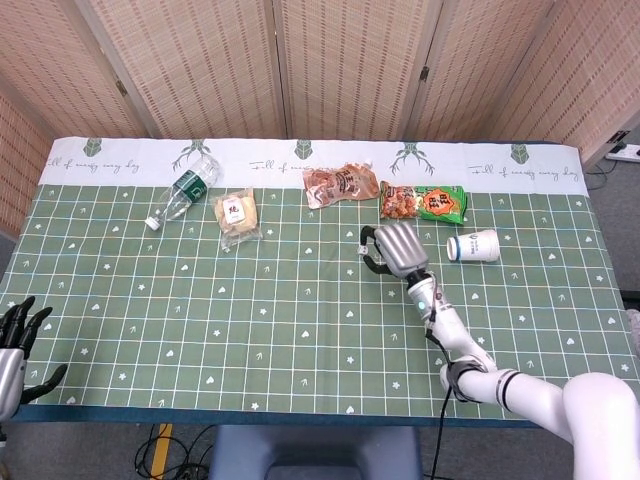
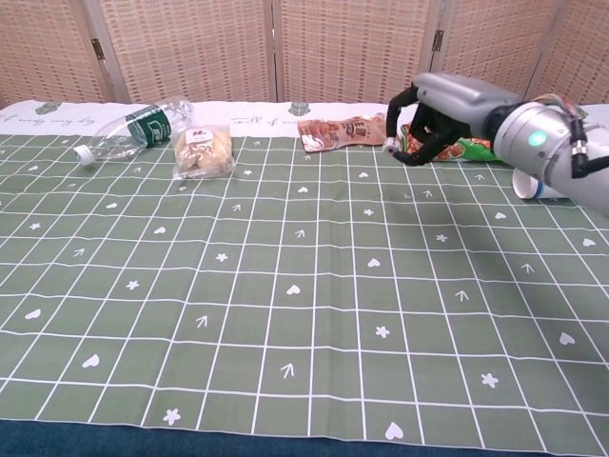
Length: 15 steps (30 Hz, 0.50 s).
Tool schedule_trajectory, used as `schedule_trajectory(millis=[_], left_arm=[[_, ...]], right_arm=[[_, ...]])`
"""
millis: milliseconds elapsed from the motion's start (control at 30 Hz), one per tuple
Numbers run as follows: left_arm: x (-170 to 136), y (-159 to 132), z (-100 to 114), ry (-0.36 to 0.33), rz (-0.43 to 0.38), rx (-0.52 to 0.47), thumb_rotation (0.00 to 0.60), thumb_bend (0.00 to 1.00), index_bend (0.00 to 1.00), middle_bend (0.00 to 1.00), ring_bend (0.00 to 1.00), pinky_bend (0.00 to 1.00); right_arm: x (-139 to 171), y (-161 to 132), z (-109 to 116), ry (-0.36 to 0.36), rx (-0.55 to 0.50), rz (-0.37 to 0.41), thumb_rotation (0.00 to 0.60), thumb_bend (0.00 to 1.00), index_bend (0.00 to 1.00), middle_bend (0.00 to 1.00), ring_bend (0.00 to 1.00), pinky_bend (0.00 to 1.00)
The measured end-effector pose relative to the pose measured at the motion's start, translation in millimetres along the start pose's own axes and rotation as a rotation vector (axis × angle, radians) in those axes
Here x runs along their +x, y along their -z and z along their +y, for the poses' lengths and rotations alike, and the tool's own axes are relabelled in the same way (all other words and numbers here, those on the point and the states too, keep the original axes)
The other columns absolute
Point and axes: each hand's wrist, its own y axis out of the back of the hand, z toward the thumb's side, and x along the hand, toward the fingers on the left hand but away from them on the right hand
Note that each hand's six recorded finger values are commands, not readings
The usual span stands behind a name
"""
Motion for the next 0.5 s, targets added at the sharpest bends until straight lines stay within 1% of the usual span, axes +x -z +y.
schedule_trajectory(millis=[67,133,333,500], left_arm=[[0,-1,-1,0.003,-0.003,-0.002,0.6,0.26,0.15,0.04,0.01,0.15],[0,-2,-1,0.003,-0.007,-0.003,0.6,0.25,0.15,0.04,0.01,0.15],[-1,-1,3,-0.008,-0.005,-0.001,0.6,0.25,0.15,0.04,0.01,0.15],[0,-2,3,-0.007,-0.006,0.001,0.6,0.26,0.15,0.04,0.01,0.15]], right_arm=[[13,5,14,0.05,-0.031,0.033,0.6,0.39,0.0,0.91,1.0,1.0],[25,12,23,0.07,-0.031,0.045,0.6,0.39,0.0,0.91,1.0,1.0],[55,44,41,0.073,0.011,-0.006,0.6,0.39,0.0,0.91,1.0,1.0],[82,66,59,0.09,0.074,-0.047,0.6,0.39,0.0,0.91,1.0,1.0]])
